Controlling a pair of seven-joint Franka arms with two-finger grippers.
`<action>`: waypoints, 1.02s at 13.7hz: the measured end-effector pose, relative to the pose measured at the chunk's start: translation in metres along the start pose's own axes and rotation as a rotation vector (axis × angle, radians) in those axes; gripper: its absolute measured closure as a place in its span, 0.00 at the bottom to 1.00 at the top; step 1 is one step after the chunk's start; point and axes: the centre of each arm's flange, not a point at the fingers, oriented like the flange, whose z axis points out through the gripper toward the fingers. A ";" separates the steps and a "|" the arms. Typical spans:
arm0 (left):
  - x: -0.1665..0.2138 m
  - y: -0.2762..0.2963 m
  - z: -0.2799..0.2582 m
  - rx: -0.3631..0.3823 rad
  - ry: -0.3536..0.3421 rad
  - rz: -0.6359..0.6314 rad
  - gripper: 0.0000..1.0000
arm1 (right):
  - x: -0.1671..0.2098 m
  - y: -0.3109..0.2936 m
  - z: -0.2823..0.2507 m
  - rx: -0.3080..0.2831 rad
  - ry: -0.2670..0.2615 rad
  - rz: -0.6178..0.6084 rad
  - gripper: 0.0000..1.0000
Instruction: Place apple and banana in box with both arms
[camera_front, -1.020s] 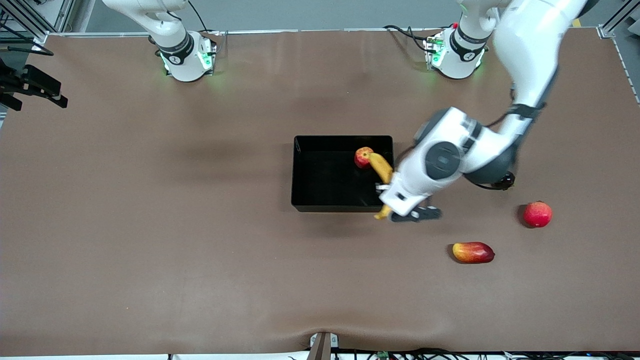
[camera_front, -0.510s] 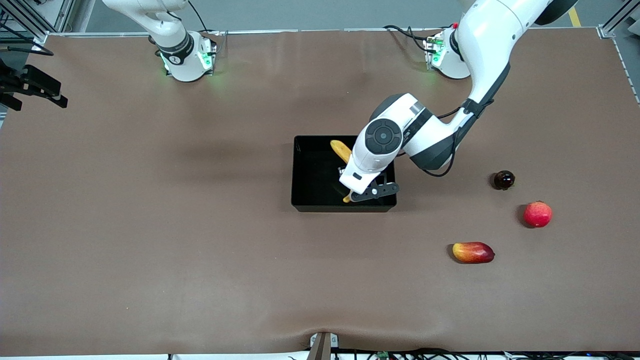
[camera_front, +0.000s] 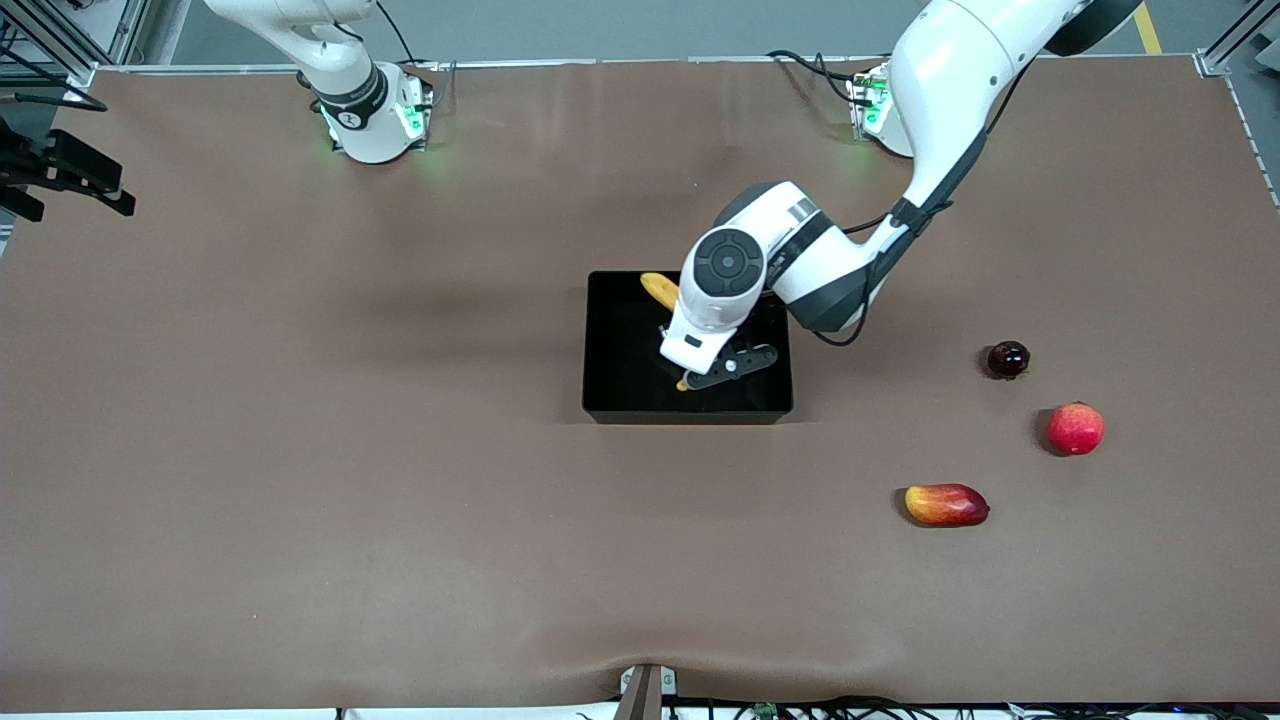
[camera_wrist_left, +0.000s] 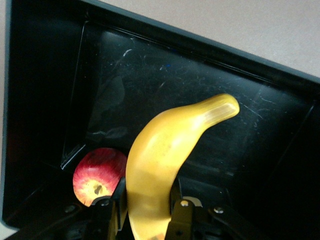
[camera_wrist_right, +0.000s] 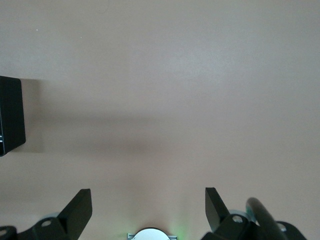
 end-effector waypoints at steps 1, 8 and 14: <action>0.001 0.001 0.008 0.012 0.014 0.014 0.63 | 0.000 0.000 0.000 0.000 0.000 0.000 0.00; -0.008 0.037 0.035 -0.028 0.018 0.061 0.63 | 0.000 0.000 0.000 0.000 0.000 0.000 0.00; -0.004 0.050 0.088 -0.030 0.101 0.108 0.63 | 0.000 0.000 0.000 0.000 -0.001 0.000 0.00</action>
